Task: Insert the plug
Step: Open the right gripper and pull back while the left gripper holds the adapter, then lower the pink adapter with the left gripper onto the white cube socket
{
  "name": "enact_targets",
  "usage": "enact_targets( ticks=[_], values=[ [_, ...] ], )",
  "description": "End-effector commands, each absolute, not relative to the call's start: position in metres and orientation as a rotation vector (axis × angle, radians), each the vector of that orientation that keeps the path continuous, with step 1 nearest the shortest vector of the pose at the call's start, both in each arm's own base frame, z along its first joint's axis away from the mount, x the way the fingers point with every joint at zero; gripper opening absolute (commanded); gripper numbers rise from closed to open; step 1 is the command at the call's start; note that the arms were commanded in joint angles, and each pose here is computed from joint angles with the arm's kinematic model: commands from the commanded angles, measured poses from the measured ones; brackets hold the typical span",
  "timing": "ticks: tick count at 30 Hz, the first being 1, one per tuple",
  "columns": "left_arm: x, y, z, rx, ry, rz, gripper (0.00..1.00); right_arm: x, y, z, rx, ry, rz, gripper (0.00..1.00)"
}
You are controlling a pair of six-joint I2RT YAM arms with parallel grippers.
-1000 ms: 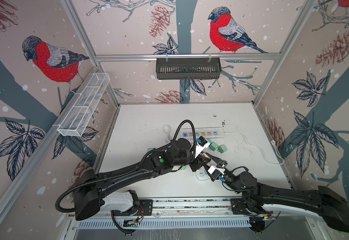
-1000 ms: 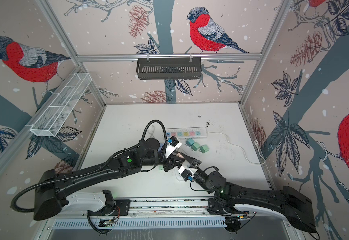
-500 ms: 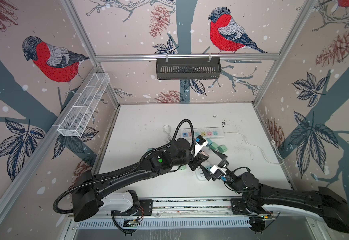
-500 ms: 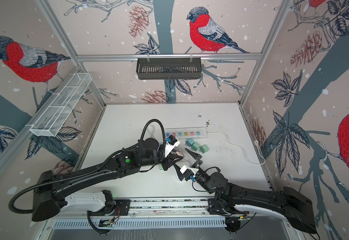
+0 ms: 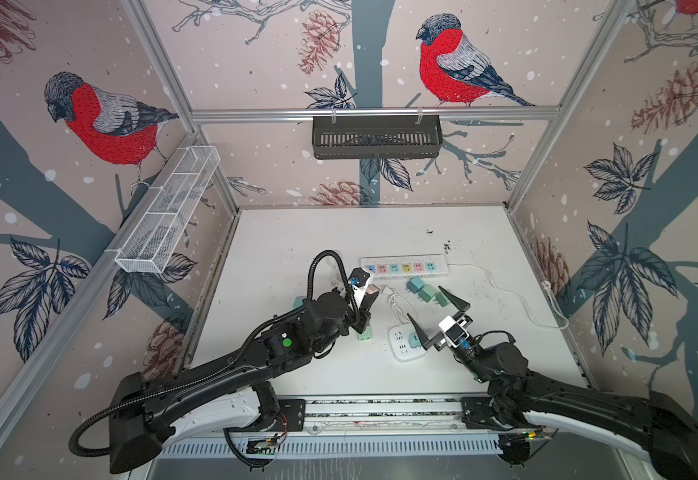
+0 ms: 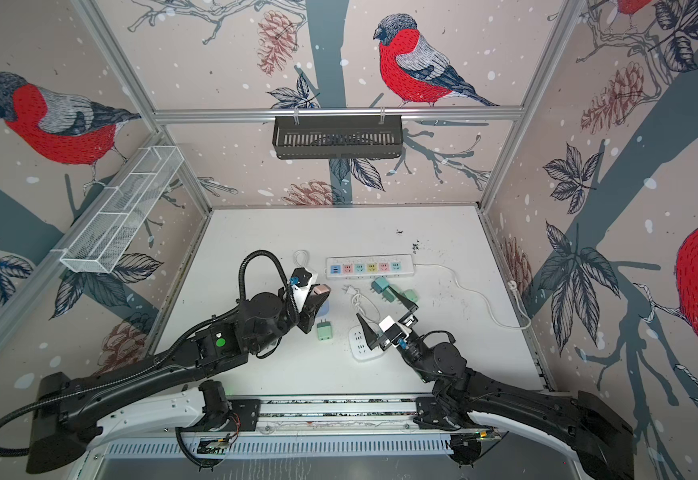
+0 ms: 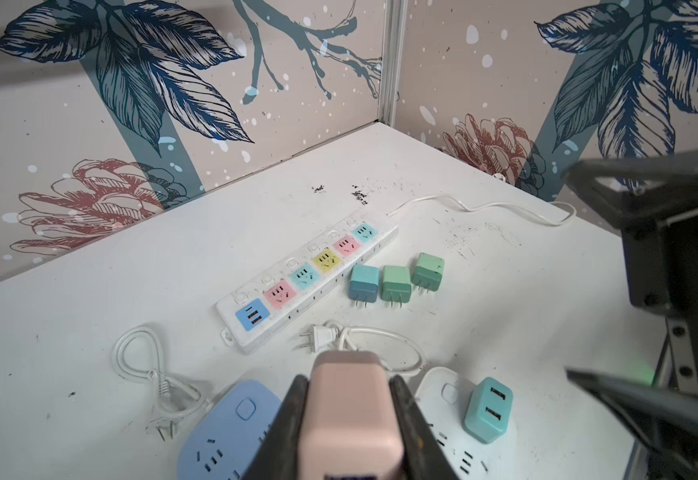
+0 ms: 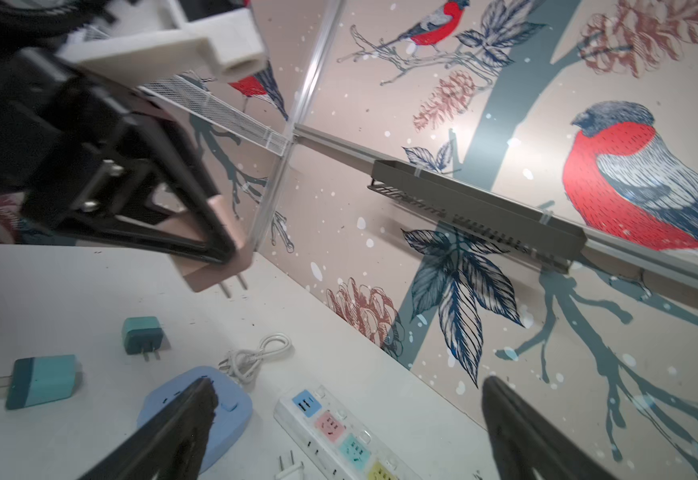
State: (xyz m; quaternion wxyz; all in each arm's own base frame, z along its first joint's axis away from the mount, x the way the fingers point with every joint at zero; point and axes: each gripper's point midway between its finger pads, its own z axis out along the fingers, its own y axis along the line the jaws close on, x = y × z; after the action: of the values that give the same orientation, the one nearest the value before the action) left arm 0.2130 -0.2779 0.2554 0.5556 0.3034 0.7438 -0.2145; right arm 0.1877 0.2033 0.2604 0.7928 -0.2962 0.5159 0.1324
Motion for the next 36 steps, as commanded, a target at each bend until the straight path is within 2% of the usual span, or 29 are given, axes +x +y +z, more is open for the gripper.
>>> enact_targets(
  ticks=[1,6,8,11,21,36],
  values=[
    [0.206,-0.289,0.271,0.803,1.629,-0.540,0.00,0.214,0.175,0.267,-0.391,1.236,0.354,1.00],
    [0.199,-0.302,0.251,0.926,1.652,-0.547,0.00,0.249,0.120,0.261,-0.036,1.361,0.371,1.00],
    [0.187,-0.310,0.238,1.028,1.698,-0.586,0.00,0.261,0.098,0.255,0.137,1.409,0.406,1.00],
    [0.169,-0.316,0.215,1.104,1.783,-0.683,0.00,0.272,0.086,0.251,0.255,1.475,0.450,1.00],
    [0.144,-0.320,0.157,1.170,1.967,-0.707,0.00,0.292,0.078,0.235,0.410,1.626,0.471,1.00],
    [0.142,-0.356,0.127,1.316,2.051,-0.637,0.00,0.298,0.093,0.227,0.295,1.680,0.488,1.00]
  ],
)
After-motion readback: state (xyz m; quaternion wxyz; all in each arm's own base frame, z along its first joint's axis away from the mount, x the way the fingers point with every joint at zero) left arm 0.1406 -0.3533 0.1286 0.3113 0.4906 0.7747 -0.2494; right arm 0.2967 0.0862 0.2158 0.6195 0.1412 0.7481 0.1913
